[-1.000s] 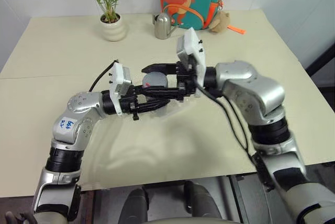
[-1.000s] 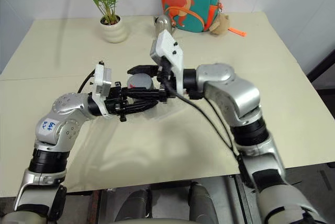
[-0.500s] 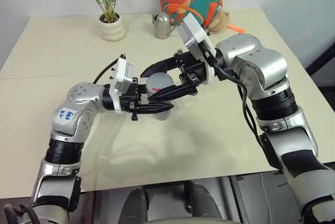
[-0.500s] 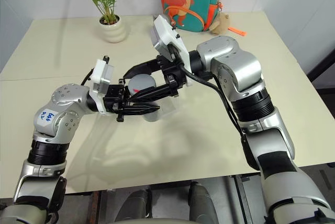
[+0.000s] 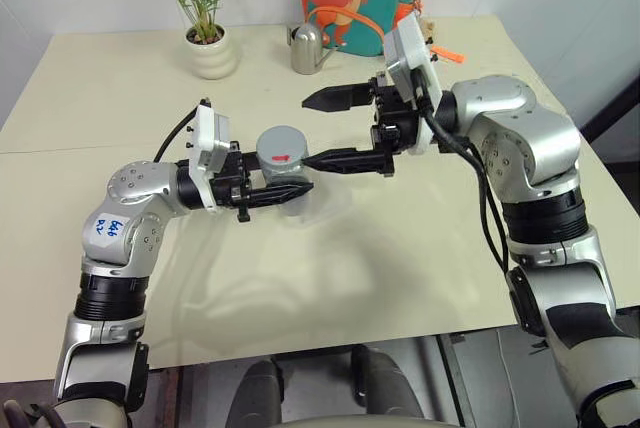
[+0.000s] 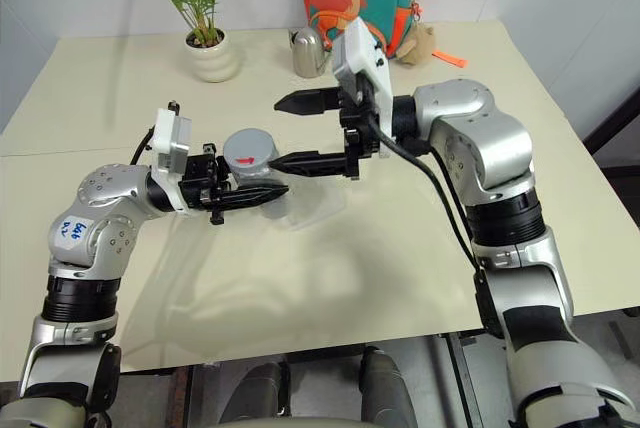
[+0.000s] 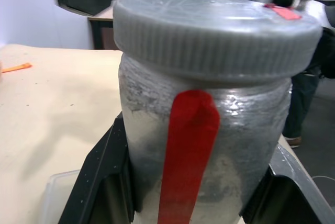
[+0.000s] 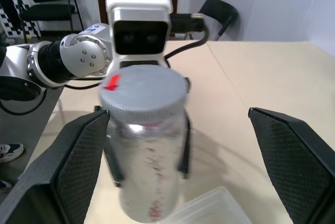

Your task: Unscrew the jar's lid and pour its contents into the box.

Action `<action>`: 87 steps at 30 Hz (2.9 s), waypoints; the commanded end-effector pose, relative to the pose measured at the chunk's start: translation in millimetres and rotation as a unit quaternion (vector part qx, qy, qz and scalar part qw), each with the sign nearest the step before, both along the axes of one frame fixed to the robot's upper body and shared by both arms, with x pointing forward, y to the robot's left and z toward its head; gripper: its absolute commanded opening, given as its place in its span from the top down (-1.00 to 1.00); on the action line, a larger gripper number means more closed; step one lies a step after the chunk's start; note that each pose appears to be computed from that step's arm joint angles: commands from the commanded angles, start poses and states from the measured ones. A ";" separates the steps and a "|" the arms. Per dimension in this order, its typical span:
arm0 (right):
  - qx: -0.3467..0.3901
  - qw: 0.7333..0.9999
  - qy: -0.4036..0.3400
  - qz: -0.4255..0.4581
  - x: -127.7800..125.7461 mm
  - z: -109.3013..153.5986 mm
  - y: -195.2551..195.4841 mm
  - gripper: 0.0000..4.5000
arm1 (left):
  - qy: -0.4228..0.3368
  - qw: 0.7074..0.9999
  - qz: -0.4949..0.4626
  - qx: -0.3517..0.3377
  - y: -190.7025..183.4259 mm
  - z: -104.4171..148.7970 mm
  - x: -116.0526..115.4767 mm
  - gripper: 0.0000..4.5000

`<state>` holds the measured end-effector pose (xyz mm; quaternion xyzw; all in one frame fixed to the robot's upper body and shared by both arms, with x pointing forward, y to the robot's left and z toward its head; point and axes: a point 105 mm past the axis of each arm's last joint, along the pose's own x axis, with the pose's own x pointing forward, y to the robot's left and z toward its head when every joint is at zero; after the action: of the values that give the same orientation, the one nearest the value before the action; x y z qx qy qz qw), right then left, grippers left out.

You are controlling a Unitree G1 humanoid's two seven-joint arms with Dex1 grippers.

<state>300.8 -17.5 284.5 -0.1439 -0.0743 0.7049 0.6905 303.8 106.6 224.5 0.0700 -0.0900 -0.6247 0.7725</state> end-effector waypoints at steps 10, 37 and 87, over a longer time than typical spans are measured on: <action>0.031 0.999 -0.018 -0.040 7.2 10.4 23.0 -0.99 | -0.017 1.000 -0.001 -0.002 -3.9 5.1 0.3 0.14; 0.053 0.998 0.024 -0.023 -2.5 18.2 -21.0 -0.99 | -0.018 0.999 0.026 0.003 7.4 5.5 3.6 0.14; 0.033 0.998 0.028 -0.046 0.7 -0.2 24.5 -0.99 | -0.015 0.999 0.036 -0.008 4.9 6.4 8.1 0.14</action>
<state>303.7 1.9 272.6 -0.0860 -0.0481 0.6798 0.7268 313.9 114.1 220.3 0.0661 -0.0807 -0.5916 0.7995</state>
